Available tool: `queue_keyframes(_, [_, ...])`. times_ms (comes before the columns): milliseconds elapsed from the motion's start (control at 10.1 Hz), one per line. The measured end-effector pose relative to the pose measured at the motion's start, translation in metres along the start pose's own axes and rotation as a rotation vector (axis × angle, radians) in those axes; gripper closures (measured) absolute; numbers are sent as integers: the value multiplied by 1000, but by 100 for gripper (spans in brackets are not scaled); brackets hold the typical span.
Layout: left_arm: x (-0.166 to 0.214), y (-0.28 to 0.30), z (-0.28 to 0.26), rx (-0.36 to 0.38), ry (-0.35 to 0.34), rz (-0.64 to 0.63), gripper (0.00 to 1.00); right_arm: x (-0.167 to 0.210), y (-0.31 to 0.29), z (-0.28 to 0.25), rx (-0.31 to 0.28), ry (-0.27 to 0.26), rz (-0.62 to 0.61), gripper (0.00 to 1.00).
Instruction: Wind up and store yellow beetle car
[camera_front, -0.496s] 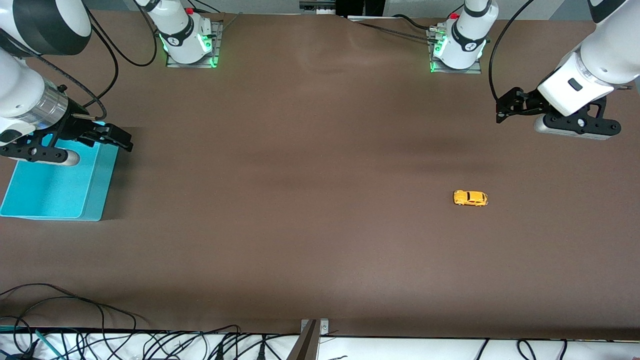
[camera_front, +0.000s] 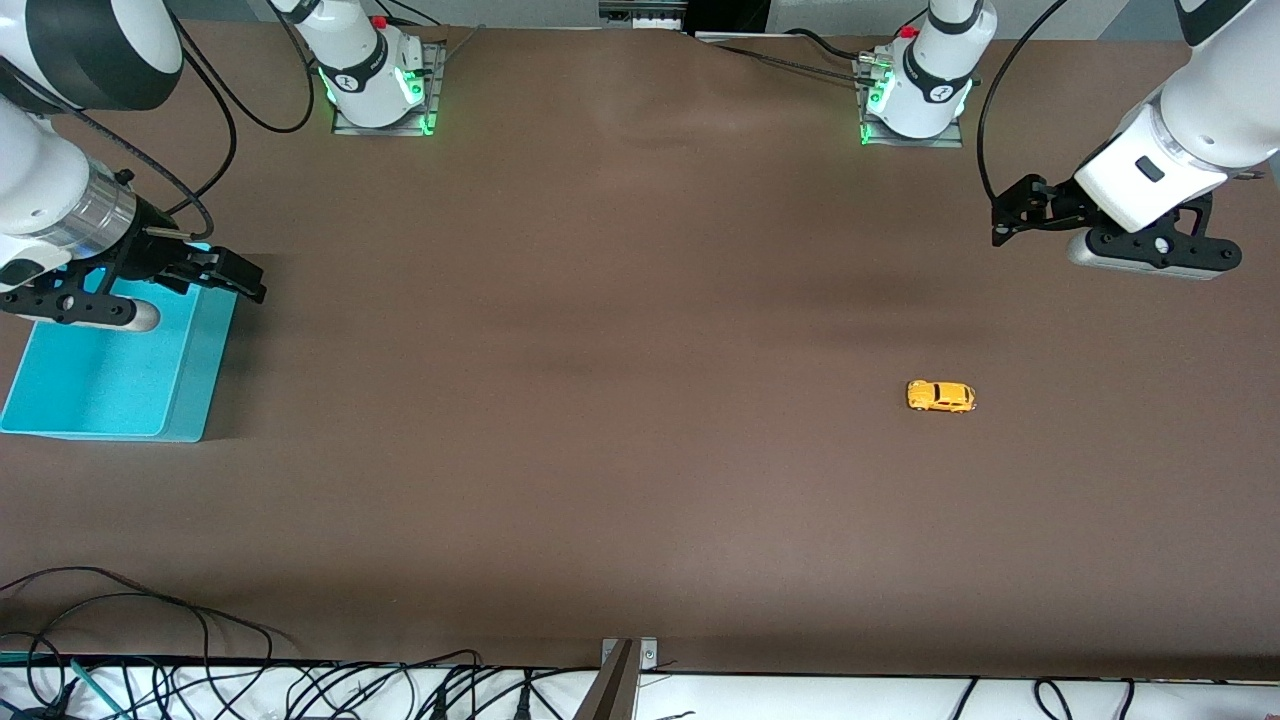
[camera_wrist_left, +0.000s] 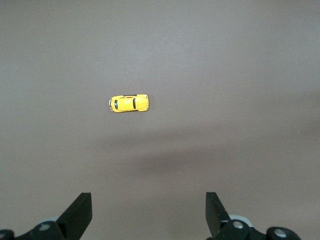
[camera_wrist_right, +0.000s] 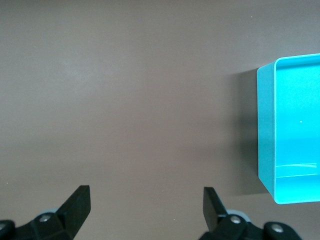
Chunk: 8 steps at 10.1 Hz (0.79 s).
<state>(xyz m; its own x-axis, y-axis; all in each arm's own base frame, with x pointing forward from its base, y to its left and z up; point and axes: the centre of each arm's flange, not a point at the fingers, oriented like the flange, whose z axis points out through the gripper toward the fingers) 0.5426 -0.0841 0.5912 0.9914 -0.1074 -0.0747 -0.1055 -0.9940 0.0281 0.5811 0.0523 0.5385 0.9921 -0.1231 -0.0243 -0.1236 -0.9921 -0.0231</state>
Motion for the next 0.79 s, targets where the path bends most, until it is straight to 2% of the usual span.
queue_keyframes(595, [0,1,-1,0,2,0,0,-3,1,0,-4,-17,-22,0])
queue_keyframes(793, [0,1,-1,0,3,0,0,-6,1,1,-9,-41,-35,0])
